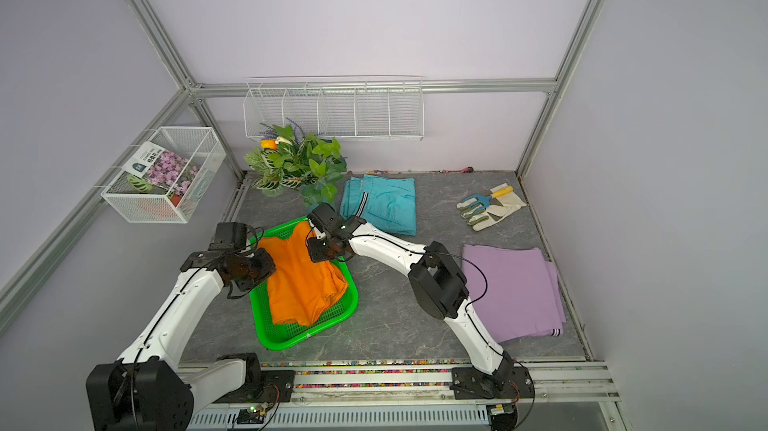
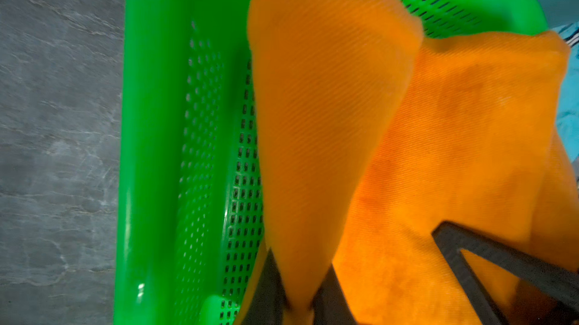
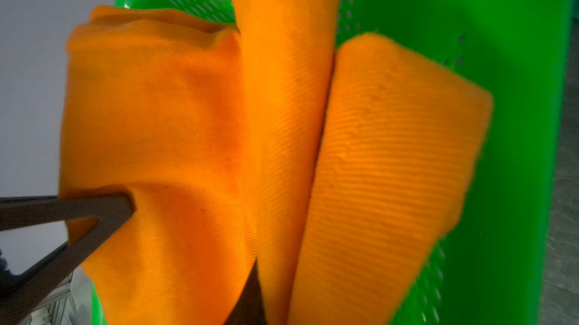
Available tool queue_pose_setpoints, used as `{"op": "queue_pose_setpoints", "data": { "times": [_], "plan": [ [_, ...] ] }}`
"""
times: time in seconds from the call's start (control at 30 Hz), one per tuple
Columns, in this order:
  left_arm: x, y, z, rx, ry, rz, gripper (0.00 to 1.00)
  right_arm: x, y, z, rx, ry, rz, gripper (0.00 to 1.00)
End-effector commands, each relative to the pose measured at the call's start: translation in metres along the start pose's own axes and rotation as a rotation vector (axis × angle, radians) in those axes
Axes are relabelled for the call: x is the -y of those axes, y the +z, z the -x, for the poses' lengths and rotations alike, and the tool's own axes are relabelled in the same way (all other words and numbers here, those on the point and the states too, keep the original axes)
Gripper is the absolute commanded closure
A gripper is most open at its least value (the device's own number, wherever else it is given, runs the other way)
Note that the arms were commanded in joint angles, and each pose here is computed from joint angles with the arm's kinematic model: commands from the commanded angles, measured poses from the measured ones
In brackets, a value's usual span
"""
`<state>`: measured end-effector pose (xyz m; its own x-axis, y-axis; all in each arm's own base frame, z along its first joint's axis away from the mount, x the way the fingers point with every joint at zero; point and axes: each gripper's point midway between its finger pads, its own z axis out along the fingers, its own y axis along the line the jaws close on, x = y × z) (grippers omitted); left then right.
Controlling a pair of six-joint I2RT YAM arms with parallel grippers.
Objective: Put the folded long pants in the basket
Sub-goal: Place the long pant in the basket, then move the long pant to the center of the board.
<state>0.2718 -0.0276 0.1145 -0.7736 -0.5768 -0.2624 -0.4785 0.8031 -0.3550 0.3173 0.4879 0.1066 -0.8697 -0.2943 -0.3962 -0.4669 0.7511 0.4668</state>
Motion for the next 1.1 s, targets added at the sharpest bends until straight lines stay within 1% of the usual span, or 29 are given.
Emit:
{"op": "queue_pose_setpoints", "data": {
  "times": [0.0, 0.1, 0.17, 0.2, 0.23, 0.27, 0.33, 0.43, 0.47, 0.5, 0.53, 0.57, 0.7, 0.77, 0.9, 1.07],
  "plan": [
    [0.003, 0.010, 0.021, 0.069, 0.004, -0.011, 1.00, 0.008, 0.006, -0.018, -0.050, -0.004, -0.034, 0.94],
    [0.004, 0.015, 0.015, 0.033, -0.004, -0.017, 1.00, 0.008, 0.006, -0.017, -0.048, -0.013, -0.035, 0.84],
    [0.005, 0.014, 0.015, 0.034, -0.010, -0.024, 0.94, 0.006, 0.005, -0.015, -0.044, -0.025, -0.027, 0.76],
    [0.005, 0.013, 0.016, 0.040, -0.013, -0.028, 0.90, 0.006, 0.004, -0.013, -0.043, -0.031, -0.022, 0.74],
    [0.006, 0.010, 0.017, 0.047, -0.013, -0.029, 0.80, 0.004, 0.001, -0.011, -0.038, -0.036, -0.019, 0.70],
    [0.006, 0.007, 0.018, 0.056, -0.016, -0.027, 0.65, 0.003, -0.001, -0.009, -0.036, -0.041, -0.013, 0.66],
    [0.007, -0.003, 0.024, 0.084, -0.019, -0.021, 0.45, 0.001, -0.008, -0.002, -0.023, -0.048, -0.005, 0.57],
    [0.015, -0.023, 0.037, 0.142, -0.017, -0.035, 0.27, -0.002, -0.023, 0.010, 0.016, -0.061, 0.003, 0.44],
    [0.021, -0.031, 0.043, 0.168, -0.005, -0.053, 0.24, -0.003, -0.028, 0.013, 0.027, -0.061, 0.008, 0.43],
    [0.027, -0.038, 0.048, 0.188, 0.008, -0.072, 0.23, -0.004, -0.032, 0.016, 0.036, -0.064, 0.016, 0.42],
    [0.034, -0.045, 0.052, 0.205, 0.025, -0.100, 0.22, -0.006, -0.038, 0.020, 0.046, -0.065, 0.026, 0.39],
    [0.041, -0.051, 0.055, 0.221, 0.043, -0.130, 0.22, -0.007, -0.043, 0.024, 0.057, -0.065, 0.036, 0.34],
    [0.058, -0.068, 0.064, 0.253, 0.043, -0.198, 0.21, -0.016, -0.060, 0.036, 0.094, -0.065, 0.081, 0.25],
    [0.065, -0.075, 0.065, 0.254, 0.048, -0.229, 0.21, -0.017, -0.069, 0.039, 0.100, -0.061, 0.096, 0.23],
    [0.078, -0.080, 0.060, 0.238, 0.061, -0.289, 0.21, -0.007, -0.088, 0.041, 0.122, -0.050, 0.075, 0.21],
    [0.115, -0.073, 0.031, 0.202, 0.149, -0.333, 0.21, 0.029, -0.118, 0.042, 0.163, 0.003, 0.034, 0.22]
  ]
}}
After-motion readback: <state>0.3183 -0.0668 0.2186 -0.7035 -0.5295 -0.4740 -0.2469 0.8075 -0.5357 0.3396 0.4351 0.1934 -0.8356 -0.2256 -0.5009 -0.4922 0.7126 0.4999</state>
